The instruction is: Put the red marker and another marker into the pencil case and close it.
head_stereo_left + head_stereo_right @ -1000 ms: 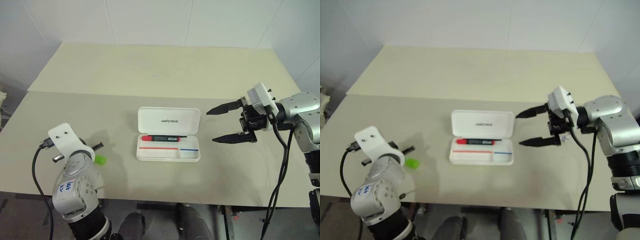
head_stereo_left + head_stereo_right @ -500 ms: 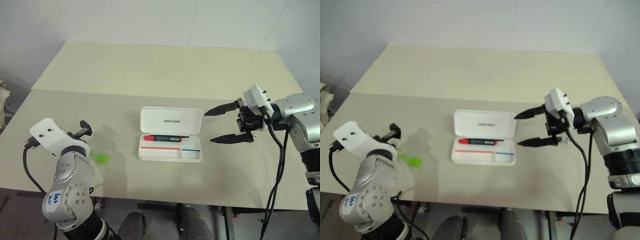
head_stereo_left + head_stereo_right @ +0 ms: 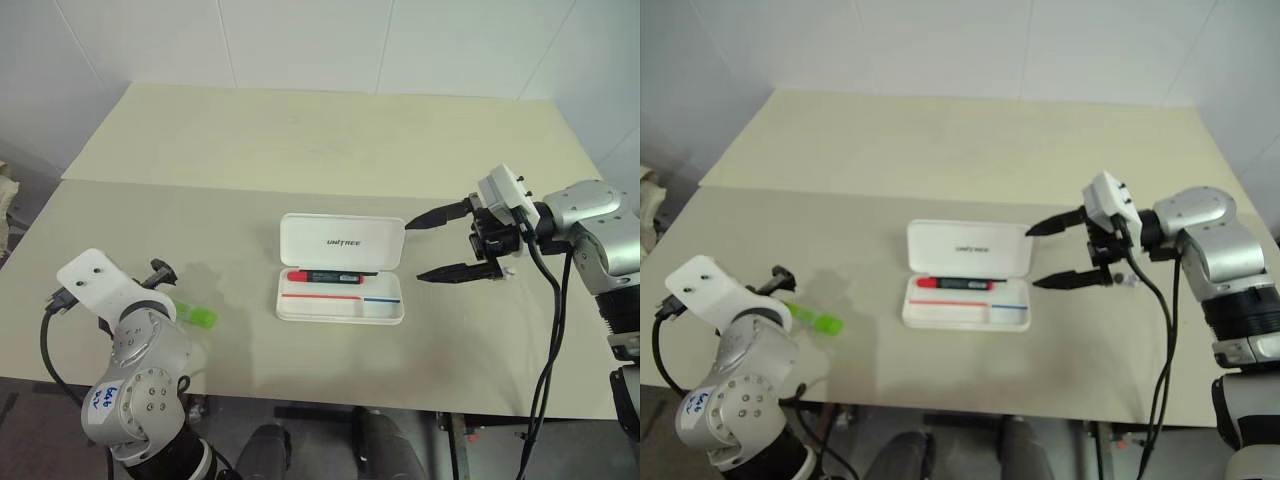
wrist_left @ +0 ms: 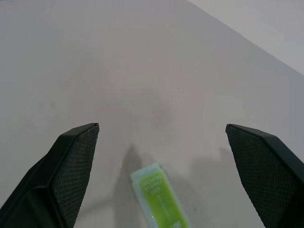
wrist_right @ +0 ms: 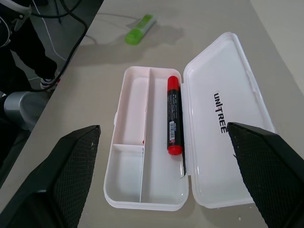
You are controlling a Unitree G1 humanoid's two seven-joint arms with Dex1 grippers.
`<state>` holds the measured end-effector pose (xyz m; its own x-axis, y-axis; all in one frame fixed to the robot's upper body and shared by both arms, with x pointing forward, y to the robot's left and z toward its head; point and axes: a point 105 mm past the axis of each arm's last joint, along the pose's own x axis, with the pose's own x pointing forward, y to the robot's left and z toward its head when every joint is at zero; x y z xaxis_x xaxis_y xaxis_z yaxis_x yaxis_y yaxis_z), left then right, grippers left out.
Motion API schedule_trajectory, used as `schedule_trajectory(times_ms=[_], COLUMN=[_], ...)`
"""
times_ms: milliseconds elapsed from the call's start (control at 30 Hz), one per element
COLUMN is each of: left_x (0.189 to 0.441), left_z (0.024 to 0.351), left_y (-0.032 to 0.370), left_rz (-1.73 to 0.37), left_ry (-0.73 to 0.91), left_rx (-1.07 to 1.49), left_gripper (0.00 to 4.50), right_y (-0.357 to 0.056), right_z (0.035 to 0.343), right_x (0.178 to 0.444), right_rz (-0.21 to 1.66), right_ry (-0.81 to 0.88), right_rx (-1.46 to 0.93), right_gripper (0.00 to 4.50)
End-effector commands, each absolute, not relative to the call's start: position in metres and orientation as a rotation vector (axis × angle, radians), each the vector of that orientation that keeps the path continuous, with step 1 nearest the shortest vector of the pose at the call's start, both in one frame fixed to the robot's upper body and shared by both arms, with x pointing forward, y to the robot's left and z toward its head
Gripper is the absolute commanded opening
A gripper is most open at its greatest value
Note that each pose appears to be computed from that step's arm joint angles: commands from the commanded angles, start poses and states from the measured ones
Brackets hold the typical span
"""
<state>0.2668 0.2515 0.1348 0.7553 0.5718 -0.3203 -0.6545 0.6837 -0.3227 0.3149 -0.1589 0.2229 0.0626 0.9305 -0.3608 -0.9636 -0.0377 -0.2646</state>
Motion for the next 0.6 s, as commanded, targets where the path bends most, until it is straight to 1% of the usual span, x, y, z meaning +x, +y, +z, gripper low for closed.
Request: schedule_trajectory(times_ms=[33, 167, 300, 433, 600], left_x=[0.25, 0.252, 0.257, 0.264, 0.259], left_z=[0.074, 0.065, 0.058, 0.059, 0.056], left_y=[0.208, 0.205, 0.191, 0.182, 0.183], left_rz=[0.689, 0.677, 0.645, 0.622, 0.665], left_ry=[0.412, 0.428, 0.468, 0.49, 0.552], left_rx=[-0.736, -0.771, -0.83, -0.826, -0.763], left_gripper=[4.47, 4.47, 4.47, 4.47, 4.47], right_y=[-0.158, -0.158, -0.158, -0.157, -0.157], right_z=[0.237, 0.237, 0.239, 0.239, 0.239], right_x=[0.305, 0.304, 0.304, 0.304, 0.304], right_rz=[1.607, 1.616, 1.617, 1.619, 1.619], right_ry=[0.049, 0.049, 0.049, 0.047, 0.042], right_rx=[-0.552, -0.552, -0.554, -0.553, -0.553], right_gripper=[4.5, 4.5, 4.5, 4.5, 4.5])
